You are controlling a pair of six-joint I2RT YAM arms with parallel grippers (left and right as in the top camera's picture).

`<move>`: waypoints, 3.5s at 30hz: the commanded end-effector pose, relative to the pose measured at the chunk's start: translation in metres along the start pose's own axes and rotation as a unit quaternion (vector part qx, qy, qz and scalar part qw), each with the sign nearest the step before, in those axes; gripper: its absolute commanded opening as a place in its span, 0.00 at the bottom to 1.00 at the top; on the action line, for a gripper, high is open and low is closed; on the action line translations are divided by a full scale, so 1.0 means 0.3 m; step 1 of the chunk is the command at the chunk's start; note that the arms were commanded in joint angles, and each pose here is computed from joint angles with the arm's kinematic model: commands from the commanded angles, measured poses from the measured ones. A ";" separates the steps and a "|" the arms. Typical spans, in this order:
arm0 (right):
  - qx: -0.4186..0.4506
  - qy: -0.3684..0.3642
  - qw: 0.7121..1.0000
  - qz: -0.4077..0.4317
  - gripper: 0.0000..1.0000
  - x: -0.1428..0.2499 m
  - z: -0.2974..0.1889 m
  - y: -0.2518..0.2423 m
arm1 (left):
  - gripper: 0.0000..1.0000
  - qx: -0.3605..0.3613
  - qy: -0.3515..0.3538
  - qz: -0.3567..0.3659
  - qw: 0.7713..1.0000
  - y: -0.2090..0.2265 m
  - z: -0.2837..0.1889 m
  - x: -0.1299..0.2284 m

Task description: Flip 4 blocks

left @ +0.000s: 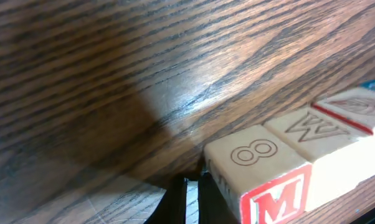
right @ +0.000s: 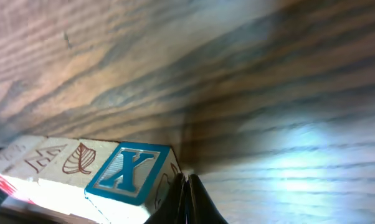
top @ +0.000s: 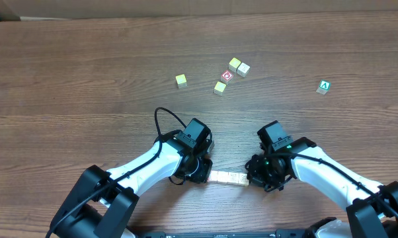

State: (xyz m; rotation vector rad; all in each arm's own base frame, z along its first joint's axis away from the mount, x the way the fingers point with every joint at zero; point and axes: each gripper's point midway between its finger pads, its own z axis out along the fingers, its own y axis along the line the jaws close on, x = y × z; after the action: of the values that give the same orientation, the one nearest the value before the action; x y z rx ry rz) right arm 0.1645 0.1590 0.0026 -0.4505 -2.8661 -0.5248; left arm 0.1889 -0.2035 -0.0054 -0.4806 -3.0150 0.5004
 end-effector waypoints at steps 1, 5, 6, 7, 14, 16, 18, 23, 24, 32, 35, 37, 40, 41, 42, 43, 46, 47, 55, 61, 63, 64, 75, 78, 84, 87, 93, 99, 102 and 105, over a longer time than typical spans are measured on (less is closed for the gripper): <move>-0.002 0.008 1.000 0.001 0.04 0.028 0.014 0.032 | 0.04 -0.063 0.011 -0.001 0.998 0.100 0.041 0.022; -0.002 0.007 1.000 0.003 0.04 0.042 0.023 0.049 | 0.04 -0.068 0.009 -0.001 0.998 0.106 0.040 0.020; -0.002 0.007 1.000 0.004 0.04 0.043 0.025 0.051 | 0.04 -0.074 0.008 -0.001 0.997 0.112 0.039 0.019; -0.001 0.006 1.000 0.007 0.04 0.044 0.025 0.051 | 0.04 -0.077 0.007 -0.001 0.997 0.117 0.039 0.018; -0.003 0.011 1.000 0.015 0.04 0.050 0.025 0.054 | 0.04 -0.108 -0.002 0.036 0.994 0.151 0.032 0.003; -0.004 0.013 1.000 0.024 0.04 0.053 0.025 0.055 | 0.04 -0.130 -0.005 0.054 0.990 0.174 0.026 -0.005; -0.005 0.016 0.999 0.033 0.04 0.056 0.025 0.056 | 0.04 -0.147 -0.008 0.066 0.987 0.193 0.021 -0.011; 0.000 0.019 0.998 0.052 0.04 0.070 0.030 0.057 | 0.04 -0.163 -0.010 0.085 0.983 0.210 0.015 -0.019; 0.000 0.020 0.998 0.055 0.04 0.074 0.031 0.059 | 0.04 -0.163 -0.010 0.091 0.982 0.209 0.015 -0.020; 0.004 0.029 0.996 0.079 0.04 0.105 0.041 0.071 | 0.04 -0.162 -0.016 0.106 0.981 0.206 0.015 -0.034; 0.000 0.035 0.996 0.086 0.04 0.113 0.042 0.079 | 0.04 -0.161 -0.020 0.110 0.981 0.204 0.016 -0.040; -0.001 0.037 0.996 0.087 0.04 0.114 0.042 0.081 | 0.04 -0.161 -0.021 0.113 0.980 0.204 0.016 -0.043; -0.006 0.043 0.995 0.088 0.04 0.121 0.041 0.087 | 0.04 -0.160 -0.024 0.114 0.980 0.202 0.016 -0.048; -0.007 0.043 0.995 0.090 0.04 0.121 0.041 0.088 | 0.04 -0.160 -0.025 0.115 0.980 0.201 0.016 -0.051; -0.007 0.043 0.995 0.091 0.04 0.121 0.041 0.088 | 0.04 -0.160 -0.026 0.117 0.980 0.200 0.016 -0.052; -0.007 0.044 0.995 0.094 0.04 0.121 0.041 0.089 | 0.04 -0.157 -0.027 0.118 0.980 0.197 0.017 -0.054; -0.009 0.046 0.994 0.095 0.04 0.124 0.041 0.091 | 0.04 -0.157 -0.031 0.119 0.980 0.196 0.017 -0.060; -0.009 0.047 0.994 0.095 0.04 0.124 0.041 0.091 | 0.04 -0.157 -0.032 0.119 0.980 0.195 0.017 -0.063; -0.011 0.052 0.994 0.095 0.04 0.130 0.040 0.095 | 0.04 -0.154 -0.039 0.124 0.979 0.189 0.017 -0.074; -0.013 0.054 0.995 0.085 0.04 0.146 0.047 0.109 | 0.04 -0.153 -0.042 0.131 0.979 0.176 0.020 -0.077; -0.015 0.054 0.995 0.087 0.04 0.152 0.051 0.119 | 0.04 -0.151 -0.042 0.141 0.977 0.159 0.026 -0.073; -0.018 0.052 0.995 0.084 0.04 0.150 0.052 0.125 | 0.04 -0.151 -0.041 0.145 0.977 0.151 0.029 -0.070; -0.021 0.052 0.995 0.088 0.04 0.148 0.052 0.130 | 0.04 -0.149 -0.040 0.161 0.975 0.119 0.039 -0.061; -0.020 0.052 0.995 0.087 0.04 0.151 0.053 0.131 | 0.04 -0.148 -0.043 0.161 0.975 0.117 0.039 -0.066; -0.020 0.053 0.994 0.089 0.04 0.157 0.056 0.135 | 0.04 -0.146 -0.054 0.160 0.975 0.111 0.039 -0.081; -0.020 0.053 0.994 0.091 0.04 0.157 0.056 0.135 | 0.04 -0.146 -0.058 0.161 0.974 0.109 0.038 -0.089; -0.026 0.052 0.994 0.097 0.04 0.154 0.056 0.145 | 0.04 -0.145 -0.064 0.164 0.974 0.105 0.037 -0.098; -0.030 0.055 0.994 0.092 0.04 0.159 0.057 0.155 | 0.04 -0.143 -0.072 0.168 0.973 0.099 0.036 -0.111; -0.029 0.056 0.994 0.088 0.04 0.169 0.061 0.159 | 0.04 -0.143 -0.073 0.171 0.972 0.098 0.036 -0.114; -0.032 0.056 0.994 0.084 0.04 0.178 0.066 0.172 | 0.04 -0.143 -0.073 0.172 0.972 0.098 0.036 -0.114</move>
State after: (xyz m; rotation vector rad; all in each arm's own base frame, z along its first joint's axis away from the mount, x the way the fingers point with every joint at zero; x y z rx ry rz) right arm 0.1278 0.2156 0.0106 -0.6578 -2.6875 -0.5500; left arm 0.2486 -0.1998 -0.0021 -1.0011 -3.2687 0.1525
